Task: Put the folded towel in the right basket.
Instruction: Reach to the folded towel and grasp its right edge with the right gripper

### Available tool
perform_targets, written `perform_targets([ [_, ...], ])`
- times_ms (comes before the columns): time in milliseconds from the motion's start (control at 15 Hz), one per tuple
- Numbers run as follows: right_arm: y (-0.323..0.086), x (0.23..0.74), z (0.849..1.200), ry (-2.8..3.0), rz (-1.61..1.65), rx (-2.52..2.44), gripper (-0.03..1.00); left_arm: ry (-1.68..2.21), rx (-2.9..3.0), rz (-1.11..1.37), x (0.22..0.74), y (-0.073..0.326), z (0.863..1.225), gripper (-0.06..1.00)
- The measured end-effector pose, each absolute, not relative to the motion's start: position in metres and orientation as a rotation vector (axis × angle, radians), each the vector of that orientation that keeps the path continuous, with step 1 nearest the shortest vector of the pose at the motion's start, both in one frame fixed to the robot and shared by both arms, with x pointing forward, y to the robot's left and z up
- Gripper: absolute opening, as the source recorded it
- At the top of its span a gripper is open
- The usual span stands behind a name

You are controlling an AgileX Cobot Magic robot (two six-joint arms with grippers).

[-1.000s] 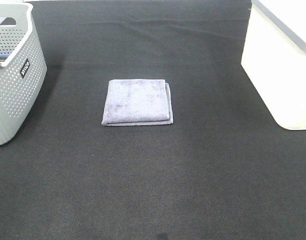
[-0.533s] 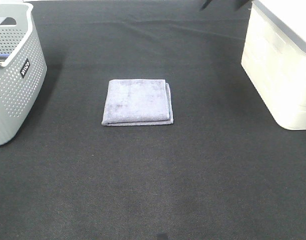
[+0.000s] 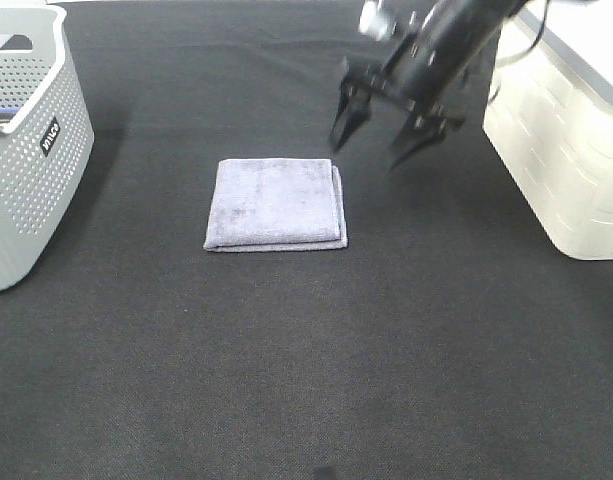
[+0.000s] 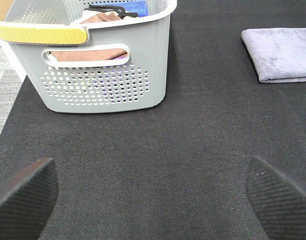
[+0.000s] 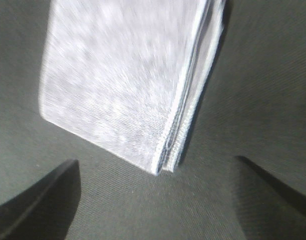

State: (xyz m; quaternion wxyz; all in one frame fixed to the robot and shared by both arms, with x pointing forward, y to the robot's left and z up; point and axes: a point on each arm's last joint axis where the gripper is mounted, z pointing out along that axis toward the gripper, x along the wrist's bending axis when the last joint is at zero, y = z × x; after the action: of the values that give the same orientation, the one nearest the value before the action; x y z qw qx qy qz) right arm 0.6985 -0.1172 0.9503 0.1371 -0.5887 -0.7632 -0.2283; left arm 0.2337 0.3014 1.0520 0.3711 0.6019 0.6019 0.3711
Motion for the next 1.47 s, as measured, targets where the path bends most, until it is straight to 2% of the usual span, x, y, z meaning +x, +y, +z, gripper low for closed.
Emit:
perform_targets([
  [67, -0.117, 0.699, 0.95, -2.209, -0.661, -1.704, 0.77, 1.543, 1.543, 0.952, 0.234, 0.301, 1.052, 0.97],
  [333, -0.111, 0.702, 0.903, -2.146, -0.609, -1.649, 0.77, 1.543, 1.543, 0.952, 0.234, 0.301, 1.052, 0.97],
  [667, -0.12, 0.727, 0.909, -2.133, -0.705, -1.647, 0.77, 1.543, 1.543, 0.952, 0.234, 0.301, 1.052, 0.97],
  [933, -0.122, 0.734, 0.88, -2.089, -0.668, -1.645, 0.77, 1.543, 1.543, 0.952, 0.234, 0.301, 1.052, 0.97],
  [1133, -0.121, 0.734, 0.873, -2.069, -0.666, -1.637, 0.76, 1.543, 1.543, 0.952, 0.234, 0.301, 1.052, 0.97],
  [1467, -0.094, 0.726, 0.868, -2.076, -0.708, -1.538, 0.74, 1.543, 1.543, 0.952, 0.234, 0.301, 1.052, 0.97],
])
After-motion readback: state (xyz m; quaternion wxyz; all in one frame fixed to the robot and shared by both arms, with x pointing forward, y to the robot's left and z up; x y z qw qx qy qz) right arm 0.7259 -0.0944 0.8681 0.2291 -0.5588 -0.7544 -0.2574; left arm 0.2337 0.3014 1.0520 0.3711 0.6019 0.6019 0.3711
